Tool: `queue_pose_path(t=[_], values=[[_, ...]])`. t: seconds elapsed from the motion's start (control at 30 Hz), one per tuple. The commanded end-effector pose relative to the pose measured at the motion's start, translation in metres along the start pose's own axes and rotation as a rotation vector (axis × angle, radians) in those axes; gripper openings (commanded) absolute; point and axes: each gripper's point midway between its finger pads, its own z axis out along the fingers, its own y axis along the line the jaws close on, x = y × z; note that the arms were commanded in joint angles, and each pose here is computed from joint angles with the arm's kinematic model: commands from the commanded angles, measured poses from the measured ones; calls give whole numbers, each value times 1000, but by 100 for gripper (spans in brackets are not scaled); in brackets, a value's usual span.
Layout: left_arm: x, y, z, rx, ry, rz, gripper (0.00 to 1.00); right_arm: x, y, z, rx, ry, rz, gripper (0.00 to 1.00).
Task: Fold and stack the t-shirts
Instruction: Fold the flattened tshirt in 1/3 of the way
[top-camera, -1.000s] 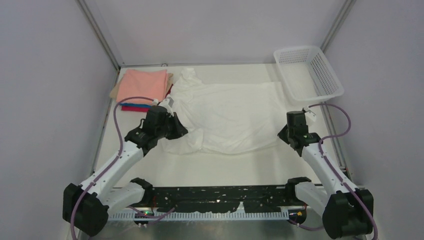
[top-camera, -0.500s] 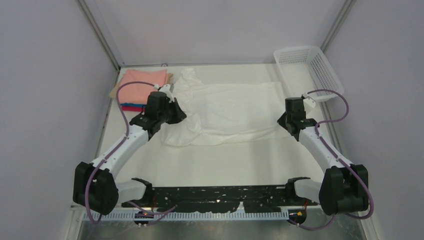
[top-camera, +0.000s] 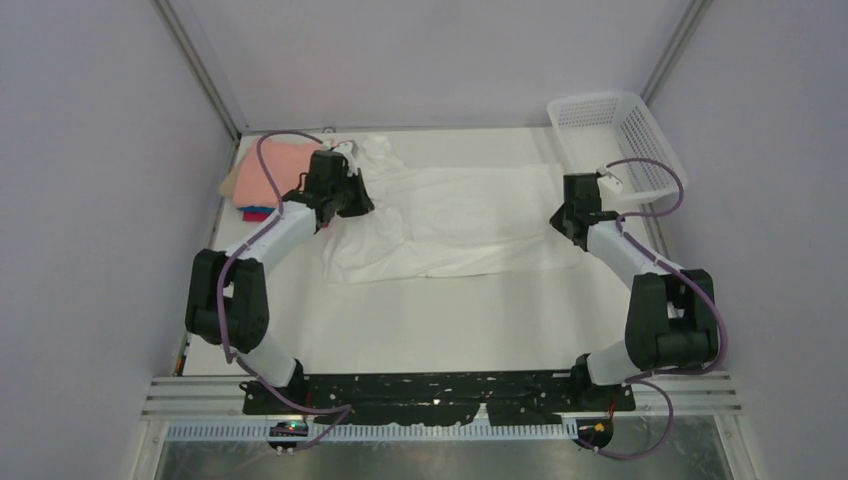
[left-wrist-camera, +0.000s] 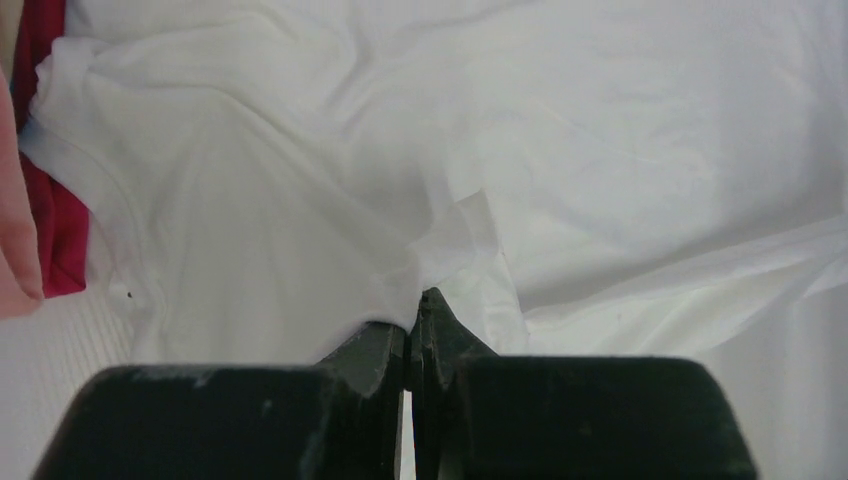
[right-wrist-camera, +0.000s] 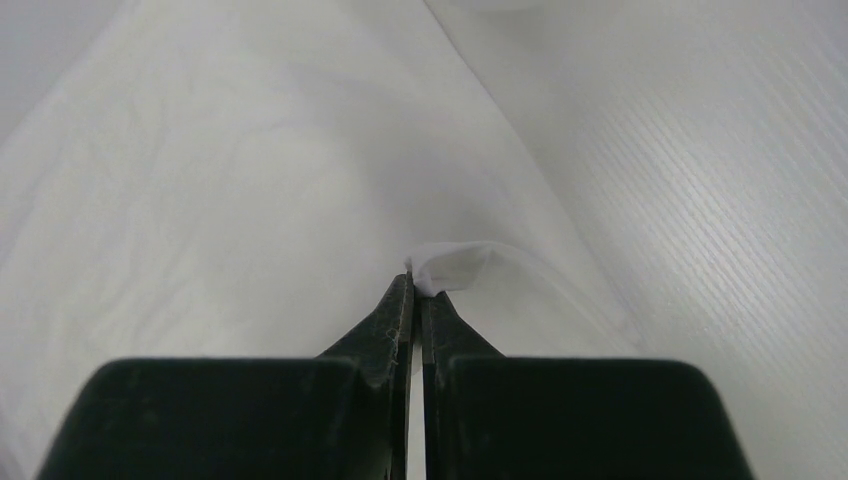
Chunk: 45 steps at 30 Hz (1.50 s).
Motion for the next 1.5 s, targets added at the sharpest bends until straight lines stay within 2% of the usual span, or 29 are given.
queue_pose_path(t=[0.0, 0.03, 0.07, 0.13, 0.17, 0.2, 0.27, 0.3, 0.4, 0.53, 0.67, 0.9, 1.0, 1.1, 1.27, 1.47], values=[[-33, 6, 19, -21, -45, 58, 7, -39, 18, 14, 6, -112, -2, 8], [-45, 6, 23, -30, -47, 68, 20, -42, 18, 19, 27, -109, -26, 11], [-40, 11, 30, -46, -10, 67, 28, -43, 19, 21, 36, -107, -37, 13], [-50, 16, 35, -98, 26, 62, 79, -51, 24, 23, 44, -105, -65, 33], [-49, 17, 34, -111, 56, 54, 86, -54, 26, 21, 40, -102, -84, 57], [-52, 16, 32, -117, 62, 45, 90, -56, 29, 18, 27, -102, -92, 72], [-58, 9, 21, -102, 35, 31, 95, -57, 33, 9, 2, -97, -121, 84], [-59, 5, 14, -88, 19, 18, 99, -56, 34, 6, -7, -94, -142, 87], [-48, -4, -5, -49, 13, -7, 100, -40, 41, -11, -71, -75, -183, 98], [-8, -28, -25, 77, 54, -17, 100, -12, 57, -30, -181, -29, -247, 96], [45, -46, -34, 210, 153, -50, 100, 18, 63, -38, -243, 45, -338, 95], [102, -8, -7, 74, 281, -116, 100, 56, 45, -10, -223, 168, -363, 95], [111, 4, 7, 42, 324, -166, 99, 66, 48, 2, -260, 222, -299, 95], [116, 9, 12, 25, 352, -186, 100, 74, 33, 17, -198, 251, -274, 95], [129, 18, 6, -10, 367, -183, 100, 88, 1, 24, -112, 299, -220, 95], [165, 32, -15, -68, 434, -211, 99, 111, -37, 0, -63, 348, -176, 96]])
